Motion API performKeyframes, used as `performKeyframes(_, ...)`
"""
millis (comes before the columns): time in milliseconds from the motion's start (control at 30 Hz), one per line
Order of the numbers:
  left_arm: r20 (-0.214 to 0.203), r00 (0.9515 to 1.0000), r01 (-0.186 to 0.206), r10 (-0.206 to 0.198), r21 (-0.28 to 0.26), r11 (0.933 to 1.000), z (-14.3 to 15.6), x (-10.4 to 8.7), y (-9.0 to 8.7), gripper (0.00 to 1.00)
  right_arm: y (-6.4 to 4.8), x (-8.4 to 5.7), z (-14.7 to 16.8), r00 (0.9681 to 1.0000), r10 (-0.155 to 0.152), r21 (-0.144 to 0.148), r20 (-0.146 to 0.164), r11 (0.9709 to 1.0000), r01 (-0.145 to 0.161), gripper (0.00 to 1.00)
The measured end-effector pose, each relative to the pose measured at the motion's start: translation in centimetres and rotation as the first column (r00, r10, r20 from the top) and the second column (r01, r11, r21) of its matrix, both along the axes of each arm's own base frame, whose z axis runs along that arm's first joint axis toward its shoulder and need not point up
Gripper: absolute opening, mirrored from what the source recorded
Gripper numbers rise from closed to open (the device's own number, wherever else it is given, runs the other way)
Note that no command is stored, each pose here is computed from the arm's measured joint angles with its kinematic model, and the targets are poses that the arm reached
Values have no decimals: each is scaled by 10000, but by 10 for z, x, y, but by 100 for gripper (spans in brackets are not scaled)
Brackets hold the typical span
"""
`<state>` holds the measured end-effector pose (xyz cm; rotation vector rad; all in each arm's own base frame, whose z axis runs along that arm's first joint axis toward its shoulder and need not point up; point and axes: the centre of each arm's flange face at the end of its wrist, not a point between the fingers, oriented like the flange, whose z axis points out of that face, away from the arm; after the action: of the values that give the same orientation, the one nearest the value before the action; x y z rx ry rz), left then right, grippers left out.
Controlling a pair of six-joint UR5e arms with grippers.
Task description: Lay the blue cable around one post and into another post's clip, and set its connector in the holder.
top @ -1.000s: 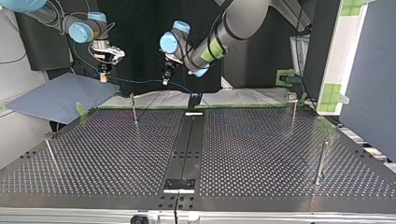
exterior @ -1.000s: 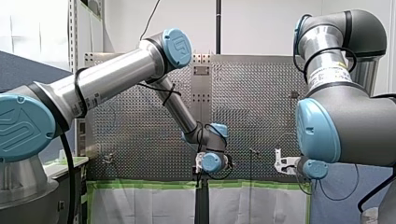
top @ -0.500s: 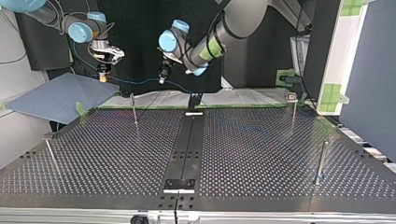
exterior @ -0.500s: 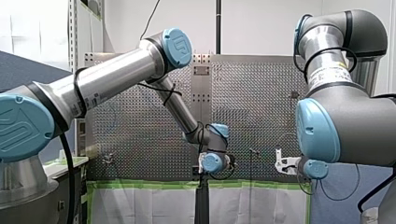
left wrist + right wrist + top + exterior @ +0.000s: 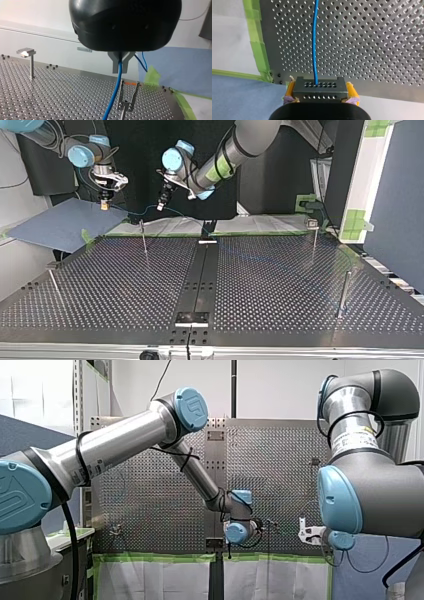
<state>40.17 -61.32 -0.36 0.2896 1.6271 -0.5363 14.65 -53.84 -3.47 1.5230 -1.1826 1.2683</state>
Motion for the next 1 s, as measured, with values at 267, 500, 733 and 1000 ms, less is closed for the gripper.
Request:
performKeyframes(267,-279,9996,103,-96,241,9997,-20,-3,-11,0,-15,-13,6,9995,-223,-201,232,9995,228,0)
performKeyframes(500,-287,9995,143,-141,62,9999,-17,1,-23,0,-30,-25,12,9983,-417,-415,413,9982,434,0)
performKeyframes(733,-431,9989,191,-186,121,9997,-28,4,-29,0,-39,-30,16,9980,-488,-595,403,9969,511,0)
performKeyframes(1000,-417,9988,254,-255,-43,9997,-28,12,-36,0,-46,-30,14,9980,-496,-678,384,9963,521,0)
